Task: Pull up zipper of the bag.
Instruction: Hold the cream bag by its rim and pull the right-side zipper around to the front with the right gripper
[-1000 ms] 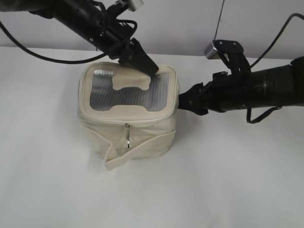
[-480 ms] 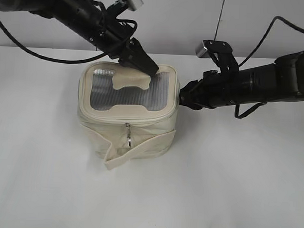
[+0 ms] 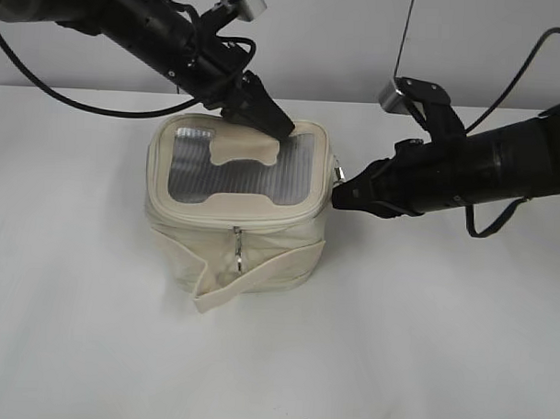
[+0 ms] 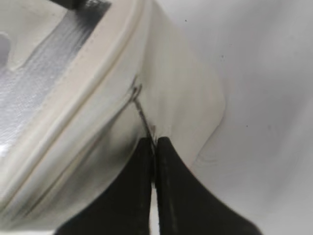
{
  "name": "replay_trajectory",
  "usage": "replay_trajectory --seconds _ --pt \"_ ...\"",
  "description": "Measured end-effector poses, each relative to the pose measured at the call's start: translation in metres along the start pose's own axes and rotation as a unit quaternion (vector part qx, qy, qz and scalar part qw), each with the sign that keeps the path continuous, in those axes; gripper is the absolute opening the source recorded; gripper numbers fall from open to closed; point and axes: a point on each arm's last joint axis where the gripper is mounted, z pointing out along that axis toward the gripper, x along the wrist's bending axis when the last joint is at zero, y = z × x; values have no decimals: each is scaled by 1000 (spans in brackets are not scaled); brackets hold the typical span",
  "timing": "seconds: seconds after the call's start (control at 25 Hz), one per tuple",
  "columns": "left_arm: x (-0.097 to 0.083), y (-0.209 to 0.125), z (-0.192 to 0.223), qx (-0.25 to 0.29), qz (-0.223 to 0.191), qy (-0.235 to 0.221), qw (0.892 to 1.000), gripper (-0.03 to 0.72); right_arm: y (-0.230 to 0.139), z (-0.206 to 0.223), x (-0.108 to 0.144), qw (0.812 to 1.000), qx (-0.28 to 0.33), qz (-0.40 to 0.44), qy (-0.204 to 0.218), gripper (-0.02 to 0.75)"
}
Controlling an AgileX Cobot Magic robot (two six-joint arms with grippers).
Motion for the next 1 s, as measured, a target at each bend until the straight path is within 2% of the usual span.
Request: replay_trajectory --seconds 0.32,0.56,0.64,0.8,1.0 --pt "0 1 1 -2 -18 6 1000 34 -20 -40 17 1000 4 -11 -21 8" --pt "2 2 2 -6 -47 17 999 34 -31 -46 36 998 29 -13 50 8" --pt "2 2 2 -7 -54 19 998 34 -33 -44 45 997 41 -15 62 8" --pt "2 3 4 -8 -69 25 997 34 -40 -34 74 993 68 -36 89 8" --pt "-1 5 9 -6 -74 30 997 34 -39 -19 110 995 51 -48 73 8"
